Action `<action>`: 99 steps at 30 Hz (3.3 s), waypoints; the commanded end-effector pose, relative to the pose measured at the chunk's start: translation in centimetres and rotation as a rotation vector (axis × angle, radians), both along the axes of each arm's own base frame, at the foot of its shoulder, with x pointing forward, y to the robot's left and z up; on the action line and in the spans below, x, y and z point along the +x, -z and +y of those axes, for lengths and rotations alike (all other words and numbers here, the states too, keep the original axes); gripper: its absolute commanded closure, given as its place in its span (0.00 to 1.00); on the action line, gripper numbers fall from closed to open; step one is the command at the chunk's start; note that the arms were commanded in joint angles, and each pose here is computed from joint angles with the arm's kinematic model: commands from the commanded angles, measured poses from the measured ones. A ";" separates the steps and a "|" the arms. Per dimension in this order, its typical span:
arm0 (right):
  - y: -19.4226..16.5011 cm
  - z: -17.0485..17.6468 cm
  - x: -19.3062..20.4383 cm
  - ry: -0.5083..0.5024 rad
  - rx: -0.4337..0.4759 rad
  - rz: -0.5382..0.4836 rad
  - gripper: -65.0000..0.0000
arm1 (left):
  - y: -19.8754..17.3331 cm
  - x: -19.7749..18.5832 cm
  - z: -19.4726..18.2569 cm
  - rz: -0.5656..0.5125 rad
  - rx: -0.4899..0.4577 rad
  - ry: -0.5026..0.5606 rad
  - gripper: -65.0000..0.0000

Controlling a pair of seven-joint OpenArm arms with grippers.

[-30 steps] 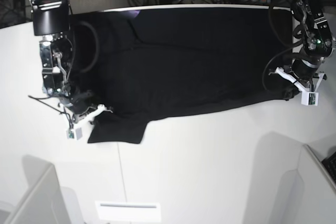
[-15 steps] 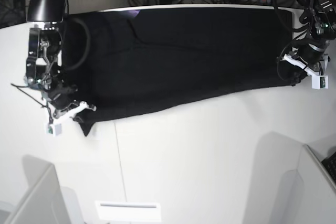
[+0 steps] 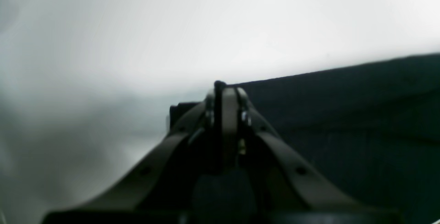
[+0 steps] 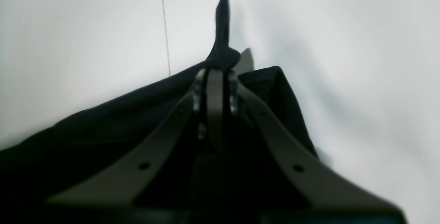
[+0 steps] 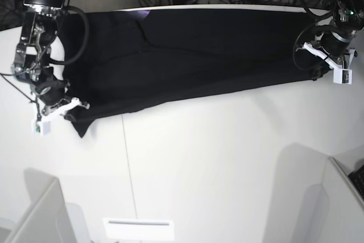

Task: Fold the T-shirt properly
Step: 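Grasp the side edges and fold them toward the collar, then hold the folded edge with both grippers and lower it onto the shirt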

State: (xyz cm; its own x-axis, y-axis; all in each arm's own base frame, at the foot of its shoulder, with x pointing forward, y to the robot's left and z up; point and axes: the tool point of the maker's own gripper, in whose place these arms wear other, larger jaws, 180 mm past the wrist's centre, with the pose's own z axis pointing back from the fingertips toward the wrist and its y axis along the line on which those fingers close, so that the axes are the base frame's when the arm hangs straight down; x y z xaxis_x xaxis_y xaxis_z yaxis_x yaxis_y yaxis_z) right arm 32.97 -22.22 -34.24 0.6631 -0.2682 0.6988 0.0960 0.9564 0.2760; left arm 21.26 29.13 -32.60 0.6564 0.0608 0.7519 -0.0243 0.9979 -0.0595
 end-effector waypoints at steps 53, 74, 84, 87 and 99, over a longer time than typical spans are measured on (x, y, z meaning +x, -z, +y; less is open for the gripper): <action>-1.4 -1.1 -12.6 0.116 0.319 0.187 1.00 | -0.1 -2.7 1.4 0.038 0.036 -0.018 1.00; 2.6 -1.7 -16.4 0.205 0.266 0.336 1.00 | 0.9 -4.1 1.5 0.087 0.043 -0.017 1.00; 3.1 -1.0 -16.8 0.212 0.281 0.353 1.00 | 1.3 -4.7 1.6 0.106 0.042 -0.018 1.00; 3.3 -1.0 -16.9 0.214 0.286 0.360 1.00 | 1.3 -4.8 1.6 0.107 0.041 -0.019 1.00; 4.9 -1.1 -17.4 0.237 0.322 0.401 1.00 | 1.5 -4.7 1.8 0.111 0.037 -0.026 1.00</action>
State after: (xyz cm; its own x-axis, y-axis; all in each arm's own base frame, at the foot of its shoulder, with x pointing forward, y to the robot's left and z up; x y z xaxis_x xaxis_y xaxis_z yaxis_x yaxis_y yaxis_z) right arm 15.04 -22.97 -39.78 0.7583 -0.6087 0.2331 0.4727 0.7598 0.4463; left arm 16.00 30.65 -34.99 0.7538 0.0693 0.6535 -0.0655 0.9974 -0.0301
